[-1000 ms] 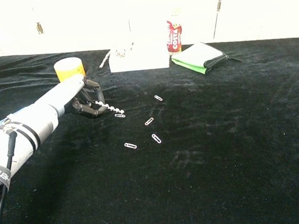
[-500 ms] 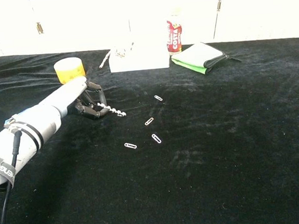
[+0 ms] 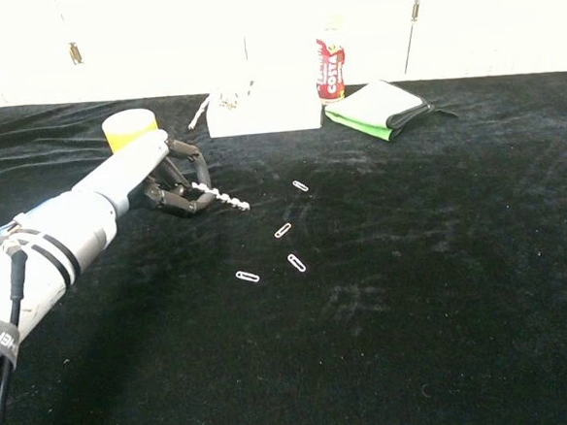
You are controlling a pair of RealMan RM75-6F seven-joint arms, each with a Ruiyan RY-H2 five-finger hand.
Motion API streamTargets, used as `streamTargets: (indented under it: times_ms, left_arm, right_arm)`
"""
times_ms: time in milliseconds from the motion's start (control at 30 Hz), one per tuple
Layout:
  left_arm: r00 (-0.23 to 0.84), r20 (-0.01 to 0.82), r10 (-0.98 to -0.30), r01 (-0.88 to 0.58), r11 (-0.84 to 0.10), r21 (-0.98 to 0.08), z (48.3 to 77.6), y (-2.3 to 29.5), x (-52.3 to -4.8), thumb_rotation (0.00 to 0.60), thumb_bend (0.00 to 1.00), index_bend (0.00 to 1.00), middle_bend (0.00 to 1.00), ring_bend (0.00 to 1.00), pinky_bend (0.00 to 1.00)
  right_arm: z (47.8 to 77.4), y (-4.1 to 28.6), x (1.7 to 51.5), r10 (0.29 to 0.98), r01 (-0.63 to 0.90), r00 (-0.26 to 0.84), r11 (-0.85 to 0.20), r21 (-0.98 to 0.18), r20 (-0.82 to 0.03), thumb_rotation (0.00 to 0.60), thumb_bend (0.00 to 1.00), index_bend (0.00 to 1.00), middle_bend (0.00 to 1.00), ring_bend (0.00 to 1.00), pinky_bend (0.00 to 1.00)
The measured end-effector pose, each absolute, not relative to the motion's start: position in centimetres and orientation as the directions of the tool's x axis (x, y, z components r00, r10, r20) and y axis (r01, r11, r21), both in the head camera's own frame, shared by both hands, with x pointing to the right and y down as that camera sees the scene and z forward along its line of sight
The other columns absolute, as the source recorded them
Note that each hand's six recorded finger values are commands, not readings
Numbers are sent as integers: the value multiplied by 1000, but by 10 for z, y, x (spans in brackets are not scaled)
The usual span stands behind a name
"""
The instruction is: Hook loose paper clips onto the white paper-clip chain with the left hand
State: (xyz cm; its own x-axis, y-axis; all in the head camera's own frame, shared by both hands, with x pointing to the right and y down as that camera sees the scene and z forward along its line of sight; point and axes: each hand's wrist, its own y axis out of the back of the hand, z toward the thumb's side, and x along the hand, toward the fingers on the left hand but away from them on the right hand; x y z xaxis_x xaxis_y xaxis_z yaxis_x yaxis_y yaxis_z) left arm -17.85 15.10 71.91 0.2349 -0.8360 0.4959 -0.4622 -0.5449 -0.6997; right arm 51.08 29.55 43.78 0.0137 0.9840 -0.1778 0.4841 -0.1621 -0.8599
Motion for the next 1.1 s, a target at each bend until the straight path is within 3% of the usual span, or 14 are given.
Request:
streamTargets:
  times_ms: [467,1100]
  left_arm:
    - [342,504,-793,-430,-609,-667,729,162,-131,600,501,858,1000,1000,1000]
    - [325,515,-793,-424,-609,-670,745,150,-131,600,500,858,1000,1000,1000]
  right_arm:
    - [421,323,517,992,505,-14,-101,-857,-125,600,9,0,0,0,0]
    - [423,329,519,989,499,-41,-102,-860,-141,600,9,0,0,0,0]
